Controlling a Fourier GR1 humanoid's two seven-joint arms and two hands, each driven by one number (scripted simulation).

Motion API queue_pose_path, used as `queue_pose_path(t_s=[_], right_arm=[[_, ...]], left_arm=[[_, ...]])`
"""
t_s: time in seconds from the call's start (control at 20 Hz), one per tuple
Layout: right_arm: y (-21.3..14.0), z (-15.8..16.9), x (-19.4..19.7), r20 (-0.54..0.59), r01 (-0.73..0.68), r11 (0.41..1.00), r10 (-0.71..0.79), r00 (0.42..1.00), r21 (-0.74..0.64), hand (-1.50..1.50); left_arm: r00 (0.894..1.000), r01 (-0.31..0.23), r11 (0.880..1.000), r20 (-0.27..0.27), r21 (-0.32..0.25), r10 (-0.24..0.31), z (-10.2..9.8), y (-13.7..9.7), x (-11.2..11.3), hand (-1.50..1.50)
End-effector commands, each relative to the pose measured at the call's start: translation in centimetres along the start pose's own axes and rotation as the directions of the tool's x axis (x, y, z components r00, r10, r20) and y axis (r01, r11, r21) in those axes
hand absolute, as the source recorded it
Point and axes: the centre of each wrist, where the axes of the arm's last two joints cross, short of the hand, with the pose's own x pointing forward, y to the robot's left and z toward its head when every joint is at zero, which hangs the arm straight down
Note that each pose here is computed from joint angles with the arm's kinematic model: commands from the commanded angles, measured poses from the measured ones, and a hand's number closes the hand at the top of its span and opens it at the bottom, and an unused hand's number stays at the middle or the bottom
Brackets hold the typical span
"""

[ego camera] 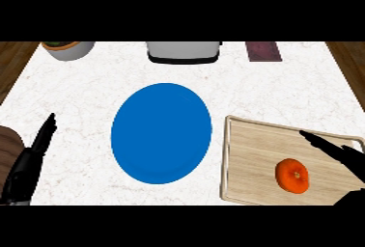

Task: Pick the squash from the tray and place it in the plate

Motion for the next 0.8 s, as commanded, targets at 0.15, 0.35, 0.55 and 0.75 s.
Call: queue_pose_path(t_s=[0.15,0.35,0.55,0.75], right_arm=[[0.6,-2.0,-1.5,-0.045,-0.027,0.997,0.03,0.999,0.067,-1.5],[2.7,-2.6,-0.2,-0.032,-0.027,0.998,0.028,0.999,0.05,-1.5],[3.1,-5.2,-1.7,-0.028,0.0,0.999,0.002,1.0,0.052,-1.5],[2.4,-4.4,-2.1,-0.016,-0.019,0.998,0.02,1.0,0.051,-1.5]], left_arm=[[1.0,0.004,1.0,0.003,-0.022,-0.004,-0.1,0.5,-1.5,0.0],[1.0,-0.008,1.0,-0.01,0.005,0.008,-0.1,-2.0,-0.3,0.0],[1.0,0.006,1.0,0.007,0.01,-0.006,0.3,-1.5,-0.9,0.0],[1.0,0.002,1.0,-0.007,0.004,-0.002,1.5,0.6,1.5,0.0]])
